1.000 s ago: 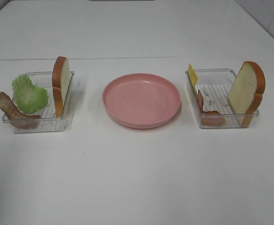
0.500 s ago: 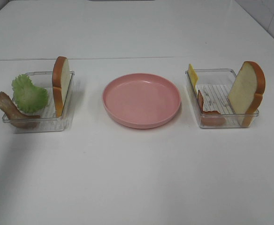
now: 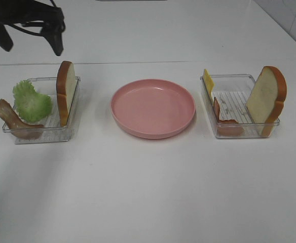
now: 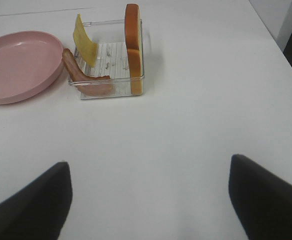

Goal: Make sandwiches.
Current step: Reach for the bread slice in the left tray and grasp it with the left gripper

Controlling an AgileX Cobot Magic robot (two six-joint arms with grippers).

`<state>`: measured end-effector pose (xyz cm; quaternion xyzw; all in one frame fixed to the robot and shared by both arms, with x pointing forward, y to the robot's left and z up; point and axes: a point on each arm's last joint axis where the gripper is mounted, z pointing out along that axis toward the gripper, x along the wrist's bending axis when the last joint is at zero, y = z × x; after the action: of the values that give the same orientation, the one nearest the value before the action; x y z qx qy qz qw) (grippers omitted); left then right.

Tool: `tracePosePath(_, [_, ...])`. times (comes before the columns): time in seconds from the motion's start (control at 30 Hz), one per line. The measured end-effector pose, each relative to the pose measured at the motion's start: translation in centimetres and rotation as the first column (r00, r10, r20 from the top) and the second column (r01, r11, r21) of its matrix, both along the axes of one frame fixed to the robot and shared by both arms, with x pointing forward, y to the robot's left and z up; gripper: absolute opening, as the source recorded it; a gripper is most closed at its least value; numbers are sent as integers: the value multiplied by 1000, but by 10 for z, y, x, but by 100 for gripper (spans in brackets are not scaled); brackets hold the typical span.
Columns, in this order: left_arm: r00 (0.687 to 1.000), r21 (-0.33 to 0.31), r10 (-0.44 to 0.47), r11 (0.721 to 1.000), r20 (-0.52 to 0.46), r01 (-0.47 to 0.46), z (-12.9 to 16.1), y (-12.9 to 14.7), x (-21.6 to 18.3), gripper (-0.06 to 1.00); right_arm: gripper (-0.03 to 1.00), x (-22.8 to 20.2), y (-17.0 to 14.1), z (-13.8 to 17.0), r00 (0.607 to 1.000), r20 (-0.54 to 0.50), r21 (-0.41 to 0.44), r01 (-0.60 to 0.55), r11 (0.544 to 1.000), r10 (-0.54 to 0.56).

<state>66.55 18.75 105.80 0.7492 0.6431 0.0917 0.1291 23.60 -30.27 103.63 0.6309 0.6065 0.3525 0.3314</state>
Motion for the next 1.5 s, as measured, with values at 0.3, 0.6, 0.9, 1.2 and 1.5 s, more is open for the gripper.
tracePosePath(0.3, [999,0,-41,999,-31,41,-34,-36,20,99,80,0,0,0,1000,0,0,0,1000,0])
tracePosePath(0.6, [994,16,-33,999,-108,35,-76,-43,32,99,80,0,0,0,1000,0,0,0,1000,0])
tracePosePath(0.9, [989,28,-37,999,-146,41,-95,-43,34,99,80,0,0,0,1000,0,0,0,1000,0])
tracePosePath(1.2, [988,30,-44,998,-147,49,-96,-43,34,82,80,0,0,0,1000,0,0,0,1000,0])
tracePosePath(1.5, [988,41,-47,998,-149,54,-96,-42,34,31,80,0,0,0,1000,0,0,0,1000,0])
